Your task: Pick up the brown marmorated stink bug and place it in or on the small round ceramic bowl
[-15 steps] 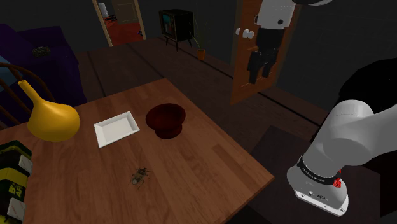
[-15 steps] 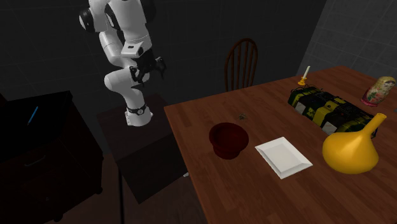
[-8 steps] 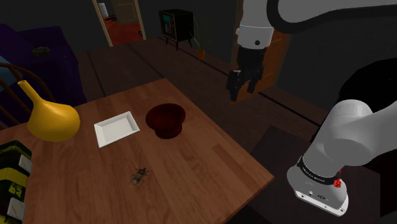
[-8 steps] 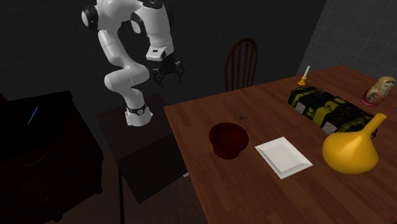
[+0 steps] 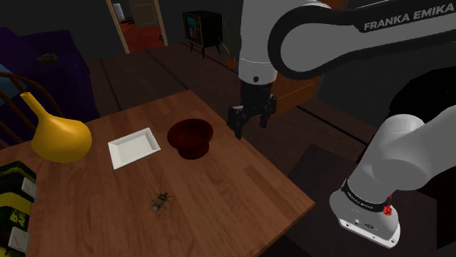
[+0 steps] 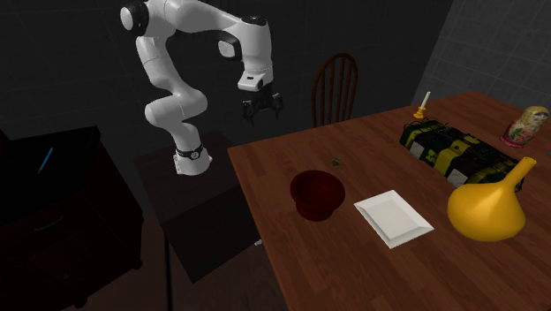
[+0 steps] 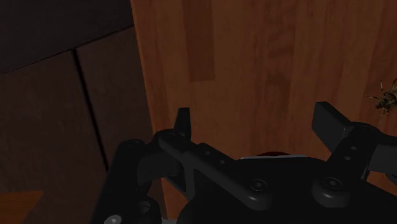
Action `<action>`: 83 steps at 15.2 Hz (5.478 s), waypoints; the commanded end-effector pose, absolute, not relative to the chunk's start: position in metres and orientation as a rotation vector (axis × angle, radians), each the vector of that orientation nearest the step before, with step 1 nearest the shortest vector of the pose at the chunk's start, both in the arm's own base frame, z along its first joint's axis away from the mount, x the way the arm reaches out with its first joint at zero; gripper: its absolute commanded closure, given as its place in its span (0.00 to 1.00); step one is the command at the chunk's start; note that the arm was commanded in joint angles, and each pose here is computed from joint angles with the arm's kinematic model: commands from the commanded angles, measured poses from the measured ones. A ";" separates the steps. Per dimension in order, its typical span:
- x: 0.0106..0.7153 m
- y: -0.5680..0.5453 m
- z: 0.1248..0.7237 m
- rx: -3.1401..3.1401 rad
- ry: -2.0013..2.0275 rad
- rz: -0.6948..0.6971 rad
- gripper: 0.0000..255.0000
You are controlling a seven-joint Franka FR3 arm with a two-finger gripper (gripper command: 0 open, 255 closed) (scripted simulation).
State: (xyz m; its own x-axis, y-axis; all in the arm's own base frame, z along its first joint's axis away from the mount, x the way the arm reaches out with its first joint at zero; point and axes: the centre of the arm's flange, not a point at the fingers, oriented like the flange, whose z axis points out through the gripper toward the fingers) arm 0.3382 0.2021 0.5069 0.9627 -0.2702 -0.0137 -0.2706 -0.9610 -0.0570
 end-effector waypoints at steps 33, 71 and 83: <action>0.502 0.493 0.307 -3.069 1.000 -0.101 0.00; 0.491 0.515 0.297 -2.948 1.344 -0.056 0.00; 0.491 0.515 0.297 -2.948 1.344 -0.056 1.00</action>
